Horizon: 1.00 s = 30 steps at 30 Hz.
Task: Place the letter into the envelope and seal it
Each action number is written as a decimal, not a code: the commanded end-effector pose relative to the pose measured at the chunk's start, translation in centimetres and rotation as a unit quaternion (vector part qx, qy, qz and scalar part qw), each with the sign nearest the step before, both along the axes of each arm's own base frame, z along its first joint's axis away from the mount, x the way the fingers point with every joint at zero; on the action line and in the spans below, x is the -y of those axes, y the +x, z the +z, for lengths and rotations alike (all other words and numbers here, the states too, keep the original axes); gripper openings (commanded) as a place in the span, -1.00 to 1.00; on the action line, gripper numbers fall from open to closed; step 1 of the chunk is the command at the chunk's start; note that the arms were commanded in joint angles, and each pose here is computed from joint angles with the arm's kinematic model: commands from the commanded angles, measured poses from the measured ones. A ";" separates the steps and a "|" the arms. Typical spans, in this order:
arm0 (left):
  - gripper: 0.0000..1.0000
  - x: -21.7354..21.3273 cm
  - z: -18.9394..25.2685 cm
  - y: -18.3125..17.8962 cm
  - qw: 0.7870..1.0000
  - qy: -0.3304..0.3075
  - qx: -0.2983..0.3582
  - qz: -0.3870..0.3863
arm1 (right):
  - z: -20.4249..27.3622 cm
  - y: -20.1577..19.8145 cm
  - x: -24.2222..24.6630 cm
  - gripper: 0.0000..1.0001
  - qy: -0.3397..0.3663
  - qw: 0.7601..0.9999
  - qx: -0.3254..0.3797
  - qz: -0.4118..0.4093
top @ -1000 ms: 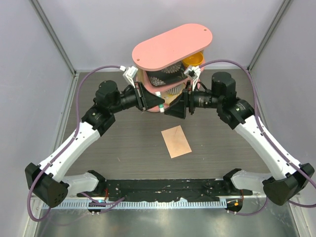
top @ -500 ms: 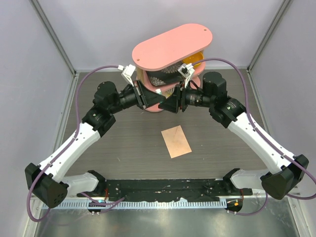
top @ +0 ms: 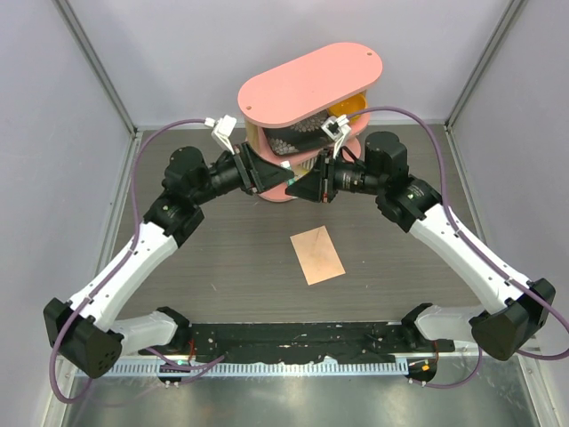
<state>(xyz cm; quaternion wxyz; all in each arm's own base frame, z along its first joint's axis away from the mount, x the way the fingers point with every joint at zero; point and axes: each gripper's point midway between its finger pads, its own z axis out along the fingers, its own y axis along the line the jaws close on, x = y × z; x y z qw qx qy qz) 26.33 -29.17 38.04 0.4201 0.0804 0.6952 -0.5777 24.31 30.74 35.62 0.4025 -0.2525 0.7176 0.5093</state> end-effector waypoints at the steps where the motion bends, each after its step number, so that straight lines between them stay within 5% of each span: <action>1: 0.09 -2.5 1.6 -0.9 0.999 -0.016 0.026 -0.015 | 0.8 -1.2 0.7 -0.98 0.011 1.000 0.019 0.013; 7: 0.08 -3.9 3.2 -3.3 0.991 -0.016 0.121 -0.057 | 0.4 -3.6 0.7 -0.98 0.011 0.997 0.015 0.075; 17: 0.09 -3.1 5.0 -8.1 0.948 -0.067 0.240 -0.196 | 1.7 -9.0 -0.2 -0.98 0.053 0.972 0.012 0.230; 30: -0.08 -1.7 5.5 -9.4 0.937 -0.088 0.252 -0.226 | 2.9 -9.7 -0.8 -0.98 0.073 0.966 0.009 0.247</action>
